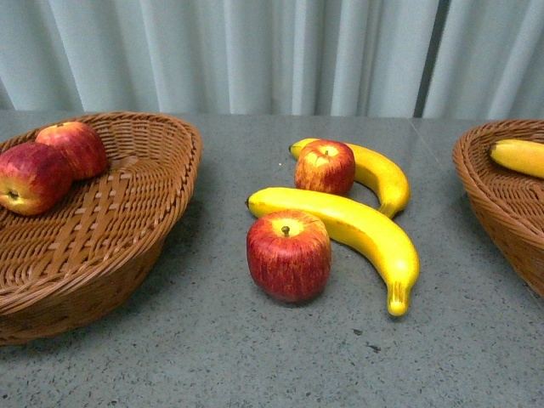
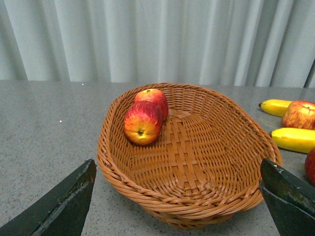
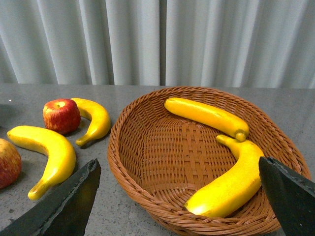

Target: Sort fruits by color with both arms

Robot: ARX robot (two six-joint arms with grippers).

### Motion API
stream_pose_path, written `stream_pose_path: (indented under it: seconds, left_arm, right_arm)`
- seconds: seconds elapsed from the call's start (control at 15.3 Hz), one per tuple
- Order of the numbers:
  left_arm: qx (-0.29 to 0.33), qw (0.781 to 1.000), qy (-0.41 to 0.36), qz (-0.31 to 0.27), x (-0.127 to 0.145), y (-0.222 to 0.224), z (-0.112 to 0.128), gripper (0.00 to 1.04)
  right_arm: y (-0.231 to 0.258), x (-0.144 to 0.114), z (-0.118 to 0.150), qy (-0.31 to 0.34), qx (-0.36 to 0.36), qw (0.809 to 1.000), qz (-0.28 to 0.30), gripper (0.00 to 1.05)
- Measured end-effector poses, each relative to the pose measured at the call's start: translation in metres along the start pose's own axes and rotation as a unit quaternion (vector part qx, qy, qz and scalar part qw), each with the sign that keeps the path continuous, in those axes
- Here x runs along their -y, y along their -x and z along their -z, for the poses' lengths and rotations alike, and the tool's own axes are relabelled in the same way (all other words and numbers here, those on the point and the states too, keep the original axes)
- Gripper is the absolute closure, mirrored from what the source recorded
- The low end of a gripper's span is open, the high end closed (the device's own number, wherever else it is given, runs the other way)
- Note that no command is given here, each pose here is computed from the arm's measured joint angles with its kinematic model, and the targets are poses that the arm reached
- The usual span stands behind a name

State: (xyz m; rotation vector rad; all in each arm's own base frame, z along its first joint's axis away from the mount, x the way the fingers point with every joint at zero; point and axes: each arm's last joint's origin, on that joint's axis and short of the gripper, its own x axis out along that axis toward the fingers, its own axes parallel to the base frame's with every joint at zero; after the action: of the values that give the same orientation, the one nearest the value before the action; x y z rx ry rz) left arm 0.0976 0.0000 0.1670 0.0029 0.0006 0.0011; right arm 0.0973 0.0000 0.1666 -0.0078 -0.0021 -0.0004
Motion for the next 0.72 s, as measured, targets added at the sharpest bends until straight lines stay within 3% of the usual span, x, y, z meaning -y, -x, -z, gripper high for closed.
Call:
stream_pose_path:
  seconds: [0.72]
  left_arm:
    - [0.000, 1.000, 0.000, 0.000, 0.0000, 0.0000, 0.0000, 0.07]
  right_arm:
    - [0.0000, 0.0000, 0.0000, 0.000, 0.000, 1.000, 0.000, 0.07]
